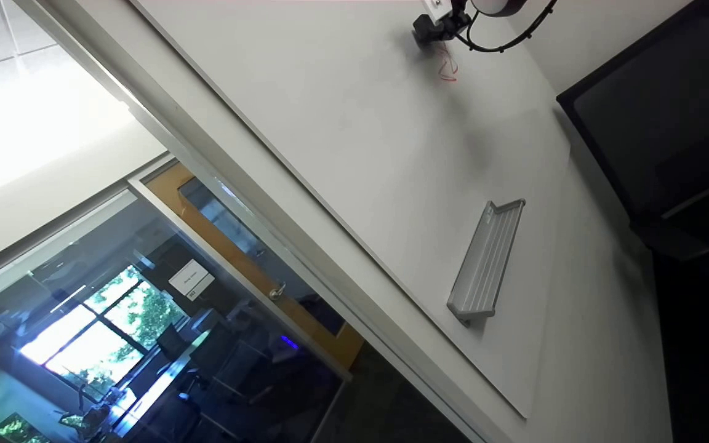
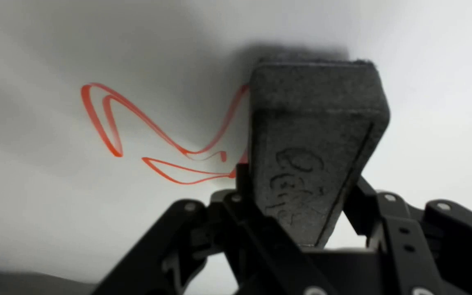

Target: Remove the black eraser from the whiteboard tray and wipe the board with the eraser, put the eraser back on the tray

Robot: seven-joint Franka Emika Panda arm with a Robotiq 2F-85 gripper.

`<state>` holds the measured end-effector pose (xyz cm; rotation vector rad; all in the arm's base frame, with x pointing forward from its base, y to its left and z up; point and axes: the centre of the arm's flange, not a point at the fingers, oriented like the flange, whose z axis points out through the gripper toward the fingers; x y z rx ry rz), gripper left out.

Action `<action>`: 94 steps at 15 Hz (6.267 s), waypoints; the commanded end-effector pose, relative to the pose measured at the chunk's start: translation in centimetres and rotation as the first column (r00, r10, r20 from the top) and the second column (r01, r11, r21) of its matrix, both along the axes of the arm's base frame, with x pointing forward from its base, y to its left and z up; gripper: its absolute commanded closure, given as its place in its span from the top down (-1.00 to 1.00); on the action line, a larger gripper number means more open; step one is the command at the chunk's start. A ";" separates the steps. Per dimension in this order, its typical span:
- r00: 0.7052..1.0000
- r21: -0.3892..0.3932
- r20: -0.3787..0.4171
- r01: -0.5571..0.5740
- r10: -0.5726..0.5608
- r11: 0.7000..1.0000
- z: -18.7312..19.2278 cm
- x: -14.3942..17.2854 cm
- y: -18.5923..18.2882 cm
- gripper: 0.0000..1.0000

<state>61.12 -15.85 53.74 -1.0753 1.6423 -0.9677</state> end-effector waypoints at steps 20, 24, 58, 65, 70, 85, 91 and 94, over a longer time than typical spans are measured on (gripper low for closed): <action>0.991 0.156 -0.076 -0.096 0.109 0.983 -5.4 2.2 3.2 -0.41; 0.980 0.183 -0.136 -0.122 0.148 0.976 -8.5 1.3 4.8 -0.41; 0.990 0.109 0.093 0.093 -0.103 0.990 -0.1 7.8 -3.1 -0.41; 0.998 0.173 0.038 0.038 -0.045 0.984 -3.5 6.2 -1.5 -0.41; 1.000 0.220 -0.013 -0.010 0.013 0.975 -5.6 4.4 0.2 -0.41; 0.947 0.144 -0.272 -0.132 0.168 0.981 -9.1 -2.2 6.8 -0.41; 0.856 -0.024 -0.448 -0.299 0.257 0.954 -6.2 -4.8 11.0 -0.41; 0.799 -0.105 -0.535 -0.386 0.275 0.917 -5.8 -5.9 12.6 -0.41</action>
